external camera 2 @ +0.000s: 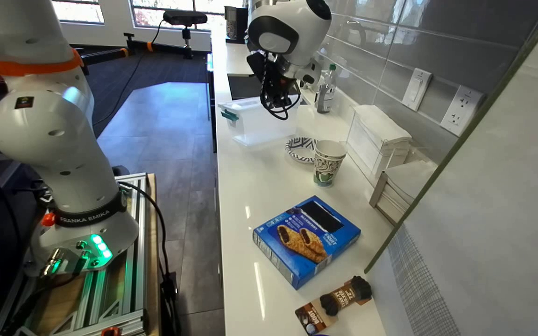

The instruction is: Move the storage bin lid to the counter

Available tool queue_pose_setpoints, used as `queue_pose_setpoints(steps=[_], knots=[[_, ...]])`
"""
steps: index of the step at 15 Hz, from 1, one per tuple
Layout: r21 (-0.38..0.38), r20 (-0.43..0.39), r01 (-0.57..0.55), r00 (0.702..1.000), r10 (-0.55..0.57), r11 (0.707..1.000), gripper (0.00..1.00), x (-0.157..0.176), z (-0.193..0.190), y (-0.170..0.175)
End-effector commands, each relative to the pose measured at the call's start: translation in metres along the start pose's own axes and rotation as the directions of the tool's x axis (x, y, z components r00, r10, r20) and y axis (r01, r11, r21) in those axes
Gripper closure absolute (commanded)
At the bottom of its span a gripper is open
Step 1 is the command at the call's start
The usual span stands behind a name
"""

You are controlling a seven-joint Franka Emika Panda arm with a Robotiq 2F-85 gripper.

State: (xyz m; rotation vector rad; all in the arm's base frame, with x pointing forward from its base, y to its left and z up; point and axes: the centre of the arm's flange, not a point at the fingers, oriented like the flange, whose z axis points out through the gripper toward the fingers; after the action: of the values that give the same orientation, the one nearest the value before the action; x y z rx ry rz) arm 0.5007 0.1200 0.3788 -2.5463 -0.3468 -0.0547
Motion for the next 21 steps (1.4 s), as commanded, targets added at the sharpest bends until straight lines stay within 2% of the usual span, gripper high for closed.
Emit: queue_pose_setpoints(steps=[1,5,10,12,13,14,17,18,19,21], knots=[[-0.024,0.031,0.006,1.000,-0.006,1.000,0.87,-0.0098,-0.0012,0.0007],[-0.030,0.036,0.008,0.999,-0.007,1.000,0.88,-0.0104,0.0004,0.0021],[-0.050,0.044,0.022,0.999,-0.020,0.999,0.81,-0.0116,-0.0004,0.0023],[-0.050,0.047,0.023,0.999,-0.021,0.999,0.74,-0.0117,-0.0002,0.0027],[-0.051,0.048,0.025,0.999,-0.022,0.998,0.67,-0.0119,0.0002,0.0029],[-0.055,0.052,0.026,0.998,-0.024,0.998,0.66,-0.0124,0.0009,0.0033],[-0.068,0.067,0.033,0.997,-0.028,0.997,0.73,-0.0151,0.0041,0.0062],[-0.069,0.072,0.033,0.997,-0.028,0.997,0.88,-0.0159,0.0050,0.0070],[-0.070,0.074,0.034,0.997,-0.029,0.997,0.86,-0.0166,0.0055,0.0071],[-0.070,0.072,0.036,0.997,-0.031,0.997,0.92,-0.0168,0.0040,0.0055]])
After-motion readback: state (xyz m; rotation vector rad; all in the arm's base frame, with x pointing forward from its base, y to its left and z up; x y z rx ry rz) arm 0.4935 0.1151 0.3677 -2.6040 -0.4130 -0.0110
